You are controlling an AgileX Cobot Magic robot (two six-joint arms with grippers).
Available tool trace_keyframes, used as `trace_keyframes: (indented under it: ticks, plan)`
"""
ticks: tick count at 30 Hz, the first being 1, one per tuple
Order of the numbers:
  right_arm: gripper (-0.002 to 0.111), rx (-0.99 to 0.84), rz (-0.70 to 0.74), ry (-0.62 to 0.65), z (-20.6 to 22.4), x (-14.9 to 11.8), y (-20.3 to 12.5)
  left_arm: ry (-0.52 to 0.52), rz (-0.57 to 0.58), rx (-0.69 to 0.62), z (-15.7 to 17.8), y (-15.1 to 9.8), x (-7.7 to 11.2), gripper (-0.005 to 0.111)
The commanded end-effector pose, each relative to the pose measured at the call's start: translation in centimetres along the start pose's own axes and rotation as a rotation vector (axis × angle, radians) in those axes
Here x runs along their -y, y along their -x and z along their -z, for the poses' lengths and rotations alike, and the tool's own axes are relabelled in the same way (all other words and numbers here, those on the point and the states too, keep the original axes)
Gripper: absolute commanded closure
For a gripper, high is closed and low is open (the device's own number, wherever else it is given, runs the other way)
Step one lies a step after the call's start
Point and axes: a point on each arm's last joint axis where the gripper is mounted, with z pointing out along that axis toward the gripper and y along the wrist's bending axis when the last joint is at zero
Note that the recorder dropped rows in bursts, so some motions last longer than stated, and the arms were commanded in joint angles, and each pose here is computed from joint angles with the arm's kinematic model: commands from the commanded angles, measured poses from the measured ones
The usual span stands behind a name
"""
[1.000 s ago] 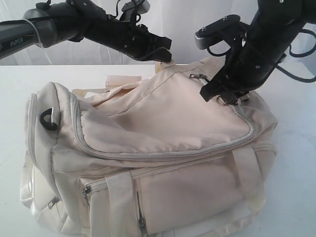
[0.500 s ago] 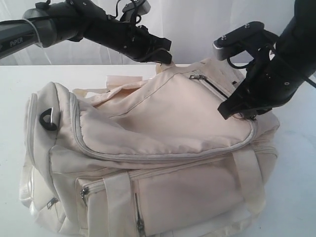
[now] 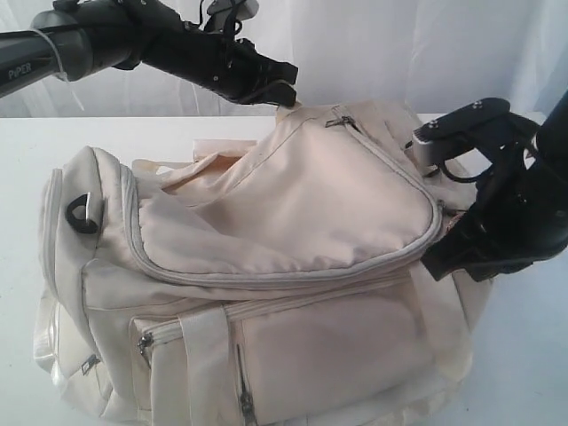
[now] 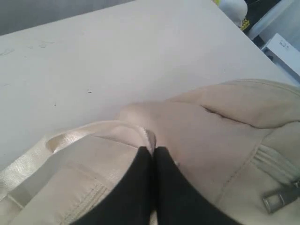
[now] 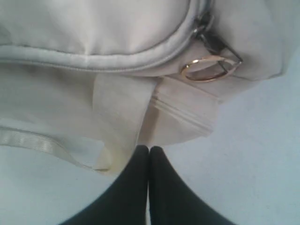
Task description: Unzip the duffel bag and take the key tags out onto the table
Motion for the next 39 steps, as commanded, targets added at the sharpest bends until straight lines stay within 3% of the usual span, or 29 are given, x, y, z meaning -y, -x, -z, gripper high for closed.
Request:
trace_keyframes:
  ticks: [1, 5, 6, 9, 11, 12, 15, 17, 18, 21, 22, 26, 30, 35, 39]
  plan:
    - [0.108, 0.024, -0.024, 0.008, -0.5, 0.1, -0.6, 0.005, 0.007, 0.014, 1.3, 0.7, -0.4, 0.107]
    - [0.108, 0.106, -0.016, -0.014, 0.5, 0.3, -0.2, -0.029, 0.007, -0.034, 1.3, 0.3, -0.1, 0.102]
    - [0.108, 0.129, -0.016, -0.016, 0.9, 0.3, -0.1, -0.039, 0.007, -0.047, 1.4, 0.1, 0.0, 0.095]
    - [0.108, 0.243, -0.006, -0.05, 3.9, 0.6, 0.7, -0.073, -0.037, -0.079, 1.9, 0.2, 0.7, 0.048]
    - [0.108, 0.301, 0.017, -0.103, 5.6, 1.1, 0.9, -0.097, -0.09, -0.081, 3.4, 0.9, 1.9, 0.034]
    - [0.108, 0.31, 0.027, -0.126, 5.9, 1.3, 0.9, -0.106, -0.101, -0.077, 4.1, 1.3, 2.5, 0.035]
    - [0.105, 0.329, 0.053, -0.194, 6.6, 1.8, 0.9, -0.179, -0.184, -0.11, 8.1, 2.5, 5.7, 0.058]
    - [0.097, 0.328, 0.057, -0.202, 6.7, 1.9, 0.9, -0.2, -0.251, -0.2, 10.4, 2.3, 7.2, 0.098]
    - [0.09, 0.34, 0.07, -0.233, 6.7, 2.1, 1.0, -0.197, -0.27, -0.252, 11.7, 2.1, 7.9, 0.106]
    - [0.079, 0.386, 0.008, -0.335, 7.1, 3.1, 1.3, -0.253, -0.259, -0.301, 14.3, 2.0, 10.3, 0.107]
    - [0.077, 0.419, -0.009, -0.351, 7.2, 3.6, 1.5, -0.28, -0.266, -0.305, 14.9, 1.5, 11.9, 0.107]
    - [0.077, 0.437, -0.046, -0.37, 7.1, 4.8, 1.6, -0.31, -0.306, -0.386, 16.1, -1.3, 15.1, 0.107]
    - [0.077, 0.394, -0.09, -0.336, 5.8, 5.7, 1.9, -0.277, -0.273, -0.493, 16.7, -5.3, 15.8, 0.107]
    - [0.077, 0.337, -0.022, -0.203, 3.9, 4.9, 2.6, -0.273, -0.161, -0.399, 17.3, -9.1, 16.2, 0.107]
    - [0.077, 0.284, 0.029, -0.13, 2.5, 4.5, 3.0, -0.296, -0.122, -0.396, 16.8, -12.9, 17.1, 0.107]
